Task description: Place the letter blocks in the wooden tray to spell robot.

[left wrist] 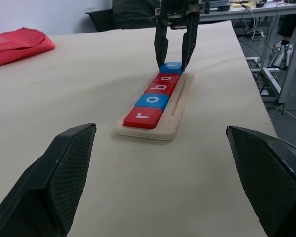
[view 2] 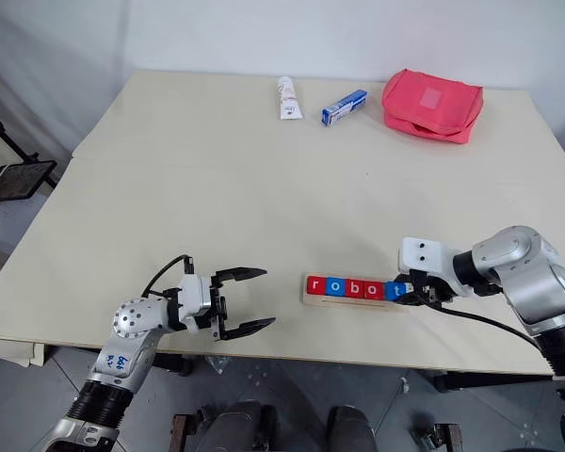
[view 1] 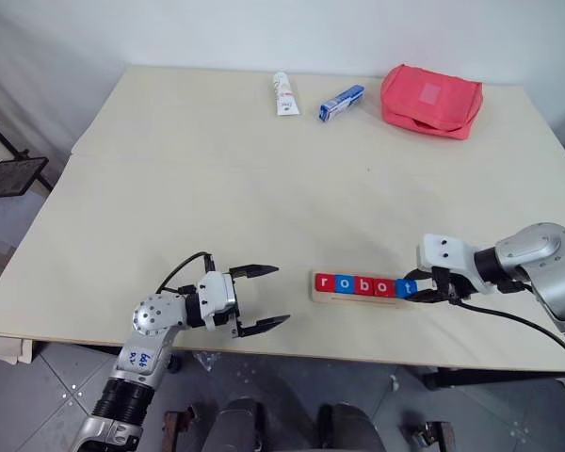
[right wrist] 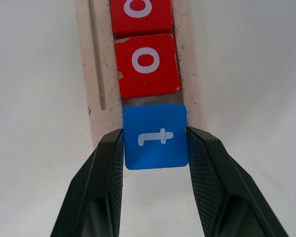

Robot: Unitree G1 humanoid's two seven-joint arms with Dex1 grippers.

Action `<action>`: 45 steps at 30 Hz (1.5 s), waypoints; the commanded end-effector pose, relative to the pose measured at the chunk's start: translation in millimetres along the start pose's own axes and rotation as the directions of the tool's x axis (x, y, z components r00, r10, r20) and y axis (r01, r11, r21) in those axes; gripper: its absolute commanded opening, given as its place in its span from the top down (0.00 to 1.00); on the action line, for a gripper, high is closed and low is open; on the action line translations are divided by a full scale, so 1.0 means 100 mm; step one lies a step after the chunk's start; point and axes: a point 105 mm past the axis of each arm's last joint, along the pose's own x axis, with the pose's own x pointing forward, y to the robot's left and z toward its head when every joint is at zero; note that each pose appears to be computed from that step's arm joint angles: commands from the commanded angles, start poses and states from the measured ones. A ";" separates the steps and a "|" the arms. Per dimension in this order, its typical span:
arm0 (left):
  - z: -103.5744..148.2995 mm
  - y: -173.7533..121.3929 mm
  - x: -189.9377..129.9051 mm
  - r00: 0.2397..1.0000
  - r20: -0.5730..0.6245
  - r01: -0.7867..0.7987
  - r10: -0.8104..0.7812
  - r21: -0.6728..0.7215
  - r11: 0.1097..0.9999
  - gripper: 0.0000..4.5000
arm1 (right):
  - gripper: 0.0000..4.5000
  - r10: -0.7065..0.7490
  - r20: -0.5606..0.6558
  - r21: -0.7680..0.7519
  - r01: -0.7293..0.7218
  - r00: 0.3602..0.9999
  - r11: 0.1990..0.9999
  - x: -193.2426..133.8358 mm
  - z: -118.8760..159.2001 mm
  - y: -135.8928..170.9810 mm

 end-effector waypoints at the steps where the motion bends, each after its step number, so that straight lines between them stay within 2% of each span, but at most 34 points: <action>1: 0.08 0.00 0.01 1.000 0.016 -0.002 0.001 0.042 0.999 0.00 | 0.67 -0.006 0.032 -0.030 0.007 0.999 1.000 -0.02 0.11 -0.03; 4: 0.08 0.00 0.02 1.000 0.016 -0.003 0.003 0.042 0.999 0.00 | 0.67 0.004 0.045 -0.030 -0.003 0.999 1.000 -0.01 0.14 -0.02; 11: 0.08 0.02 0.03 1.000 0.014 -0.009 0.008 0.047 0.999 0.00 | 0.14 -0.003 0.036 -0.024 0.004 0.999 1.000 0.04 0.12 -0.02; 13: 0.07 0.03 0.03 1.000 0.014 -0.008 0.008 0.047 0.999 0.00 | 0.01 -0.010 0.034 -0.022 0.010 0.999 1.000 0.03 0.12 -0.02; 16: 0.07 0.04 0.04 1.000 0.015 -0.009 0.008 0.047 0.999 0.00 | 0.01 -0.031 0.046 -0.012 0.031 0.998 0.999 0.00 0.14 -0.04; 19: 0.07 0.06 0.06 1.000 0.019 -0.007 0.006 0.051 0.999 0.00 | 0.01 -0.100 0.112 0.017 0.099 0.989 0.995 -0.16 0.24 -0.07; 24: 0.08 0.11 0.09 1.000 0.027 -0.008 0.007 0.048 0.999 0.00 | 0.01 -0.261 0.226 0.110 0.241 0.939 0.964 -0.35 0.19 -0.08; 28: 0.10 0.28 0.10 0.996 0.033 -0.086 0.085 0.034 0.996 0.00 | 0.01 -0.278 0.313 0.145 0.244 0.908 0.959 -0.45 0.01 0.13; 31: 0.10 0.36 0.08 0.993 0.013 -0.118 0.117 0.050 0.992 0.00 | 0.01 -0.264 0.428 0.150 0.219 0.864 0.964 -0.55 -0.07 0.29; 34: 0.19 0.35 0.04 0.994 0.072 -0.087 0.087 0.003 0.996 0.00 | 0.01 -0.306 0.439 0.196 0.242 0.845 0.950 -0.62 -0.24 0.32; 38: 0.28 0.50 -0.11 0.994 0.090 -0.066 0.069 -0.037 0.997 0.00 | 0.01 -0.256 0.561 0.211 0.163 0.787 0.964 -0.79 -0.53 0.53; 45: 0.32 0.47 -0.20 0.997 0.073 0.033 -0.027 -0.085 0.996 0.00 | 0.01 -0.301 0.568 0.216 0.214 0.766 0.953 -0.89 -0.66 0.39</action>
